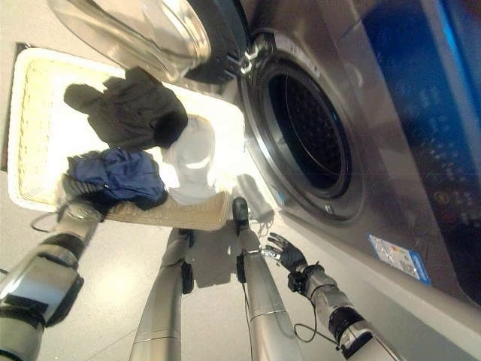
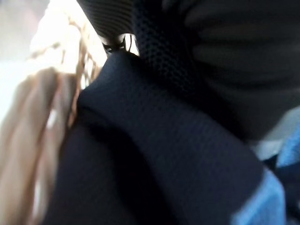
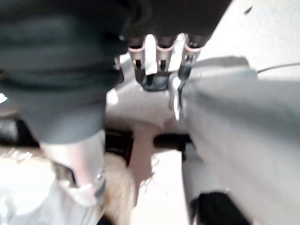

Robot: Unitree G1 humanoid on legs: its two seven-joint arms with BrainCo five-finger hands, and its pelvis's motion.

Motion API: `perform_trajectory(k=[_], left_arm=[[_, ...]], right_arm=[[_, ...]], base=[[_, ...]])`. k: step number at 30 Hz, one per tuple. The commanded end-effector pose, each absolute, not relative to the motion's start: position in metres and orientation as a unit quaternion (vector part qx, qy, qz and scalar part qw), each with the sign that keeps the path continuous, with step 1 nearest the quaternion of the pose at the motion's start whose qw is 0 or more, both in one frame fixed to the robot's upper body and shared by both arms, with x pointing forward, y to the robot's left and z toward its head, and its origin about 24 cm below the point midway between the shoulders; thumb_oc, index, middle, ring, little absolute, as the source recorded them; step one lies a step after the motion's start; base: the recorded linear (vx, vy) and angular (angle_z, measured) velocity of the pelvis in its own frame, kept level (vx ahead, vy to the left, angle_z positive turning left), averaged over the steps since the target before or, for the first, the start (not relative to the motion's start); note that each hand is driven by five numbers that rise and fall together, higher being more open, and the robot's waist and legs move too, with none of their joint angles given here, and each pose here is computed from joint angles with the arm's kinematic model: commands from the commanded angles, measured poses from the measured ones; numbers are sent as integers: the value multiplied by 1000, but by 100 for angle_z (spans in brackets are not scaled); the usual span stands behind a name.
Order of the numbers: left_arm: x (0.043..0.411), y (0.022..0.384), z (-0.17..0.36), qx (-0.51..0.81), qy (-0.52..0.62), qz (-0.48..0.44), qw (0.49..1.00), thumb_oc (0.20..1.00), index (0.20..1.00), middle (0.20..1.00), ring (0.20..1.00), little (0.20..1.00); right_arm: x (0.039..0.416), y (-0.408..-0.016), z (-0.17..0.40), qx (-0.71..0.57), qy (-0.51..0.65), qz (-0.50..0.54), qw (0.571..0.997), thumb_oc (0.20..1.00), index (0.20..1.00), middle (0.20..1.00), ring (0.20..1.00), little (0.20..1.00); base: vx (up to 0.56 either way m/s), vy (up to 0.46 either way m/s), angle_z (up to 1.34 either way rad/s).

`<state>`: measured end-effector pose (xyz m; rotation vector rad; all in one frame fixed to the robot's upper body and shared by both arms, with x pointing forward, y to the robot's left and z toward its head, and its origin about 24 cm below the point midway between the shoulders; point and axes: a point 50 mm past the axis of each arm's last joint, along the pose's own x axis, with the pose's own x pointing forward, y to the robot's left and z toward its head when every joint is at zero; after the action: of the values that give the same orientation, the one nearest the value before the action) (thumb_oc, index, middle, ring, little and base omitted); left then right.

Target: Put the clothes into the washing machine.

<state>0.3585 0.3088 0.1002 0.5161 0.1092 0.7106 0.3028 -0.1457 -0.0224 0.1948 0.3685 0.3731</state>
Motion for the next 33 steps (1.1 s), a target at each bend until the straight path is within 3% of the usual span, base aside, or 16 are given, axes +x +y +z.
perform_trajectory(k=[1,12,17,24,26,29,30,33], left_arm=[[362,295,110,161,-22,388,907,200,200,200,200,200],[323,268,97,34,-158,368,916,200,200,200,200,200],[314,238,117,17,-248,270,930,200,200,200,200,200],[313,220,131,81,-277,191,938,200,200,200,200,200],[311,209,133,90,-280,117,948,200,200,200,200,200],[310,207,133,91,-280,108,950,200,200,200,200,200],[307,187,131,97,-266,-27,959,200,200,200,200,200],[306,179,130,103,-257,-83,957,200,200,200,200,200]], right_arm=[[303,-156,-12,70,148,176,971,1000,1000,1000,1000,1000],[298,-157,16,89,62,125,986,1000,1000,1000,1000,1000],[296,-146,42,73,-9,145,987,1000,1000,1000,1000,1000],[301,-128,74,36,-71,196,977,1000,1000,1000,1000,1000],[300,-120,87,13,-94,219,971,1000,1000,1000,1000,1000],[300,-120,88,10,-97,222,970,1000,1000,1000,1000,1000],[299,-110,101,-16,-108,267,958,1000,1000,1000,1000,1000],[300,-107,106,-17,-104,289,952,1000,1000,1000,1000,1000]], base=[[-56,-80,5],[-60,-87,20],[-38,-67,17],[-13,-10,2],[0,0,0],[0,0,0],[-7,9,3],[-2,14,7]])
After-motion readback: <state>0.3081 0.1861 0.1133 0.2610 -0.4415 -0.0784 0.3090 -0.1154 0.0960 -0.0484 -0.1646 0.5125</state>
